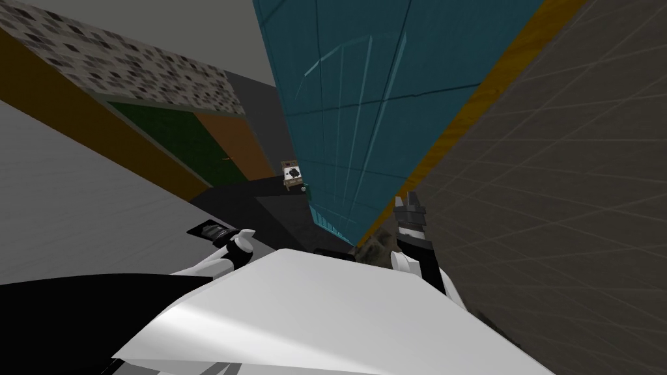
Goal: Push the door open
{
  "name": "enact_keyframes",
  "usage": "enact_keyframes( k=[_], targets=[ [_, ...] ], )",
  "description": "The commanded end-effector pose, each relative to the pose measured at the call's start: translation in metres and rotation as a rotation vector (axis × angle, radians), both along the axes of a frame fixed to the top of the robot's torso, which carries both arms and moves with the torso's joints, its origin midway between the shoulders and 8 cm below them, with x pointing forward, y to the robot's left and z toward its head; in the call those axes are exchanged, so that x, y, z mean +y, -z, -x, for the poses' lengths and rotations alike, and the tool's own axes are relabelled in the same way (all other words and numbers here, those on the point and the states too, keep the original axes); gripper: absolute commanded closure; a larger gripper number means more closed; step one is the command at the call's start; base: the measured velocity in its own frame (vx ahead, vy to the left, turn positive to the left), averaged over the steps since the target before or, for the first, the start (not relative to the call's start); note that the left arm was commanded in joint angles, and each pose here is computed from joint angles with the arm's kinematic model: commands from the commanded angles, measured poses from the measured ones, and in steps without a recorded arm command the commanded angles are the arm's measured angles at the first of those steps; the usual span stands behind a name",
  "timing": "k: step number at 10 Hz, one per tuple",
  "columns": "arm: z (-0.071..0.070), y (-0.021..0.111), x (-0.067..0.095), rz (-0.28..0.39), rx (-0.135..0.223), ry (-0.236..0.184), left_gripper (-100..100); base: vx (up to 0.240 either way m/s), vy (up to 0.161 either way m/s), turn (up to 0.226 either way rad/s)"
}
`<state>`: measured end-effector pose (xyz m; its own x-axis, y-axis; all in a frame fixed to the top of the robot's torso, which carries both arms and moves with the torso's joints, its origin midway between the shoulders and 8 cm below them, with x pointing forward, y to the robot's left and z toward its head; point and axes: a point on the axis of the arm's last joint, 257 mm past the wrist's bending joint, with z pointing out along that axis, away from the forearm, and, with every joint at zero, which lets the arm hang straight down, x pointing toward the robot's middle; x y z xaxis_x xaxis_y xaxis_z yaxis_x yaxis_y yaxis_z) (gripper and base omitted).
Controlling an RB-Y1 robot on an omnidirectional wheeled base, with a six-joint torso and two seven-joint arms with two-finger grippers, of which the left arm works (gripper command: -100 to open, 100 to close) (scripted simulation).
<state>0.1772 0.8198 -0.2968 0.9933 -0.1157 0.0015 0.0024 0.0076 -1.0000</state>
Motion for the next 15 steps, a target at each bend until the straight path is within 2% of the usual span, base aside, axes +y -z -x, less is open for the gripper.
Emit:
enact_keyframes(
  k=[1,4,5,7,8,9,10,13,15],
  targets=[
    [0.013,-0.004,0.004,-0.007,0.001,-0.042,100,0.017,0.117,-0.086],
    [0.013,-0.004,0.004,-0.007,0.001,-0.042,100,0.007,0.045,-0.019],
    [0.024,-0.004,0.005,-0.008,0.0,-0.079,100,-0.004,0.048,-0.119],
    [0.034,-0.004,0.007,-0.008,0.0,-0.117,100,-0.004,0.103,-0.091],
    [0.045,-0.004,0.007,-0.006,0.0,-0.154,100,0.01,0.131,-0.128],
    [0.045,0.002,0.005,0.007,0.005,-0.153,100,-0.007,0.133,-0.064],
    [0.045,-0.004,0.007,-0.006,0.0,-0.154,100,-0.008,0.07,-0.008],
    [0.07,-0.002,0.007,0.003,0.001,-0.245,100,-0.013,0.126,-0.116],
    [0.068,0.002,0.004,0.012,0.003,-0.237,100,0.002,0.072,-0.021]
  ],
)
